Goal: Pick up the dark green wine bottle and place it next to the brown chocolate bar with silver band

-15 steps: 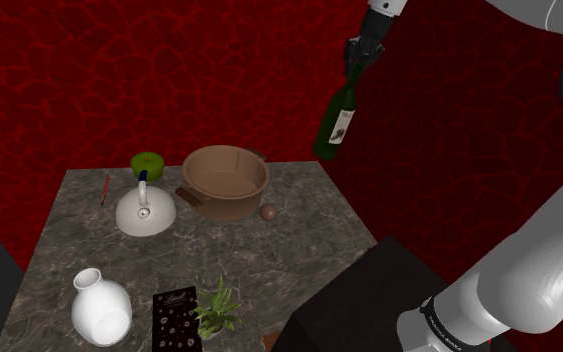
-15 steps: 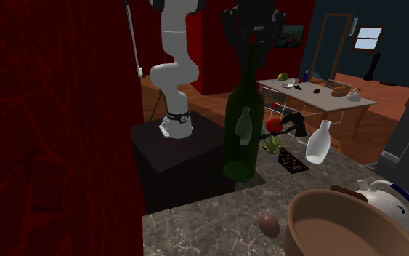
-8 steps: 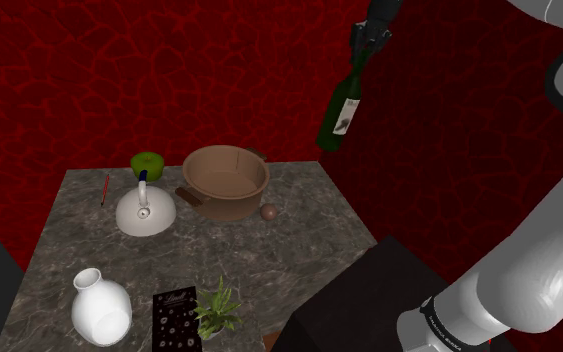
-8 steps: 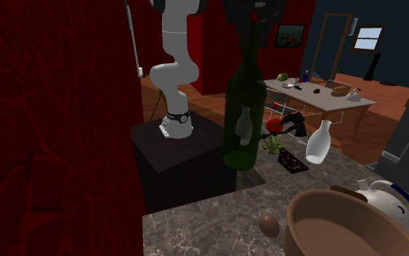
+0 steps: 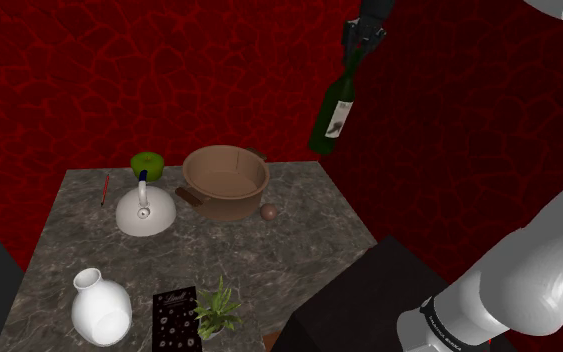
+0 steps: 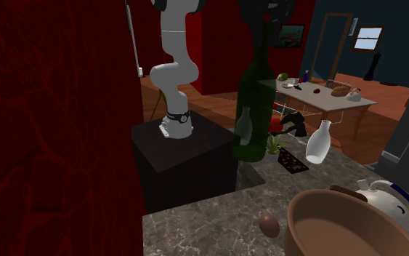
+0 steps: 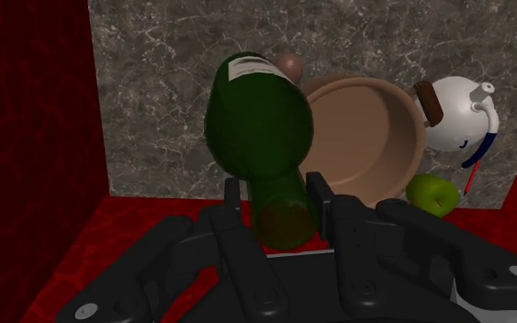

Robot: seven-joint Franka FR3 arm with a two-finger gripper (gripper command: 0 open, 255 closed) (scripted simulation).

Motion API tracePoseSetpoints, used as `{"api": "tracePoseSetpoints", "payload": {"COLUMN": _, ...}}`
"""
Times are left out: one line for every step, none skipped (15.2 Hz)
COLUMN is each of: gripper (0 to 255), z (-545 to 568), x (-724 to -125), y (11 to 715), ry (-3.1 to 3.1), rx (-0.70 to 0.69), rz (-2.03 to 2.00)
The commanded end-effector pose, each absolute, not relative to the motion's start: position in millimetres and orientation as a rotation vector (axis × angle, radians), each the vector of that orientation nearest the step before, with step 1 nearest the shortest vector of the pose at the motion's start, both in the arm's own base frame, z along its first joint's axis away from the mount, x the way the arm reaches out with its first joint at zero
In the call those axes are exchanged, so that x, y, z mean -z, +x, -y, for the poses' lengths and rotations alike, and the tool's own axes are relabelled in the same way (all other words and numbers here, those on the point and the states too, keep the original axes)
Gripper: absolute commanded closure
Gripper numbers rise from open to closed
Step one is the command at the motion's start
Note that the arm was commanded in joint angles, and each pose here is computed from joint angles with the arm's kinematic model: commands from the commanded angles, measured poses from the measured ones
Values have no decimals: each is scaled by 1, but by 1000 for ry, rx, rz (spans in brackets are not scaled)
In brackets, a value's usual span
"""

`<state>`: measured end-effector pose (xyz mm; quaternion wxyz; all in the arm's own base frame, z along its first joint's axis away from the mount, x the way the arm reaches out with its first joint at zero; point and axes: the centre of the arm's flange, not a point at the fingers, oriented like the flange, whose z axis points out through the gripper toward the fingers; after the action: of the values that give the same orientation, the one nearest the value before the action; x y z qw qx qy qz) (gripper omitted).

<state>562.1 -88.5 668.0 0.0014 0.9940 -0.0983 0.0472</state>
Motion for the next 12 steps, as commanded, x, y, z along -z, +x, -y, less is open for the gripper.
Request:
{"api": "tracePoseSetpoints", "payload": {"gripper": 255, "z": 64, "x": -659, "y": 556, "ry": 3120, "rx": -149, "rz": 310}}
{"api": "tracePoseSetpoints", "payload": {"gripper": 255, "z": 52, "x": -654, "y": 553, "ry": 3120, "rx": -149, "rz": 310}}
{"api": "tracePoseSetpoints", "payload": {"gripper": 255, "z": 40, "x": -649, "y": 550, "ry": 3120, "rx": -149, "rz": 310}}
{"api": "tracePoseSetpoints", "payload": {"gripper": 255, "z": 28, "x": -644, "y": 548, "ry": 3120, "rx": -149, "rz": 310}}
{"api": "tracePoseSetpoints", "payload": {"gripper": 255, "z": 16, "x": -640, "y": 545, "ry": 3120, "rx": -149, "rz": 310}}
{"api": "tracePoseSetpoints", "payload": {"gripper": 255, "z": 4, "x": -635, "y": 542, "ry": 3120, "rx": -149, "rz": 310}}
{"api": "tracePoseSetpoints", "payload": {"gripper": 255, "z": -8, "x": -630, "y": 540, "ry": 3120, "rx": -149, "rz": 310}}
{"api": "tracePoseSetpoints", "payload": {"gripper": 255, "z": -20, "x": -625, "y": 537, "ry": 3120, "rx": -149, "rz": 310}}
{"api": "tracePoseSetpoints", "payload": {"gripper": 255, "z": -32, "x": -620, "y": 535, "ry": 3120, "rx": -149, "rz": 310}}
{"api": "tracePoseSetpoints", "payload": {"gripper": 255, "z": -44, "x": -616, "y": 532, "ry": 3120, "rx": -149, "rz": 310}}
{"api": "tracePoseSetpoints", "payload": {"gripper": 255, "z": -56, "x": -611, "y": 529, "ry": 3120, "rx": -149, "rz": 310}}
{"api": "tracePoseSetpoints", "payload": {"gripper": 255, "z": -68, "x": -606, "y": 527, "ry": 3120, "rx": -149, "rz": 310}}
